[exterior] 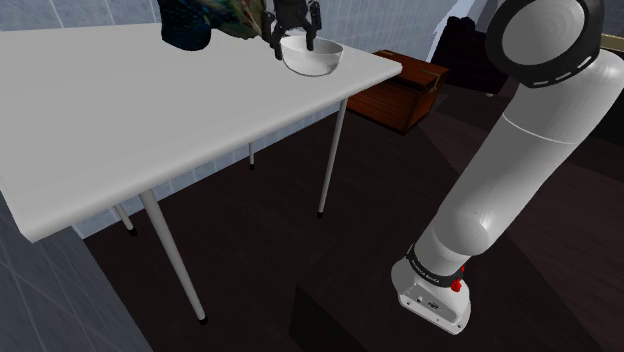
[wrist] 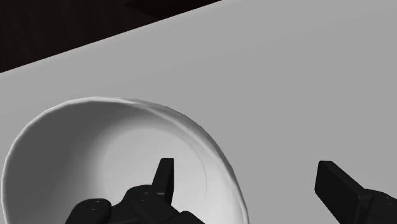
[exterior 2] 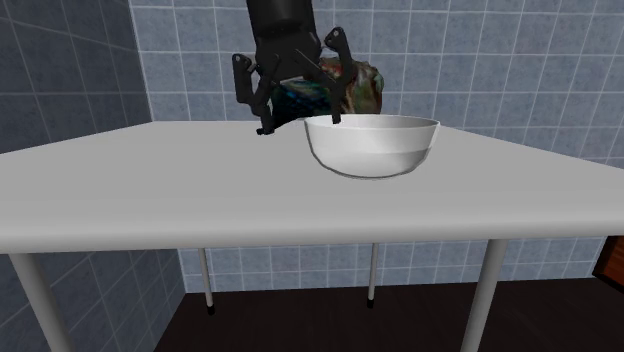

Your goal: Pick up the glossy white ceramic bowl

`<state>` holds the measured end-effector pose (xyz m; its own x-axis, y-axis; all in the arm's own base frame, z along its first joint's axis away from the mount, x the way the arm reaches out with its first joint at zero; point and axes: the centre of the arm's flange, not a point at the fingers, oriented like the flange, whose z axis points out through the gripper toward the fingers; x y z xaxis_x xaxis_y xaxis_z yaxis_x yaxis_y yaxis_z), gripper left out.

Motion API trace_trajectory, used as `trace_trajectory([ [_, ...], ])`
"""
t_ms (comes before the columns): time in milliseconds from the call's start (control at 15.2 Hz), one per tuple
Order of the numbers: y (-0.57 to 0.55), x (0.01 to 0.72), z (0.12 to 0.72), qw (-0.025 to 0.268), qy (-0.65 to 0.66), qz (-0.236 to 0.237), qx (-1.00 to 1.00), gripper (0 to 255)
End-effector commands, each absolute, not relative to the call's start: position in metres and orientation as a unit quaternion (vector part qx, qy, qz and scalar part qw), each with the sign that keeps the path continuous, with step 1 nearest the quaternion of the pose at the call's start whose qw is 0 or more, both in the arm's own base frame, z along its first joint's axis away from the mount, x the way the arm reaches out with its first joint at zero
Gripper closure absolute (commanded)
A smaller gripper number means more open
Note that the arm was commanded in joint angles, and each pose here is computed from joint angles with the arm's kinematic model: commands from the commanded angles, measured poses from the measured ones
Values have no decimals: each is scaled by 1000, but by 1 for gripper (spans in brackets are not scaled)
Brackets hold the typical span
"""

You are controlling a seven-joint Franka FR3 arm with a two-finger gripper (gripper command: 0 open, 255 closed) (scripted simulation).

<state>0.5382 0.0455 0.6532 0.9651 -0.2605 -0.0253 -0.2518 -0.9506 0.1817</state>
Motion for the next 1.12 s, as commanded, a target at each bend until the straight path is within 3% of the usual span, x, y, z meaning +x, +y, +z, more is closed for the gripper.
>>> trace_trajectory([
  [0,44,538,649,89,-130,-24,987,0],
  [66,44,537,648,89,-130,-24,987,255],
  [660,44,538,649,89,-130,-24,987,255],
  [1056,44,538,680,89,-130,-24,987,255],
])
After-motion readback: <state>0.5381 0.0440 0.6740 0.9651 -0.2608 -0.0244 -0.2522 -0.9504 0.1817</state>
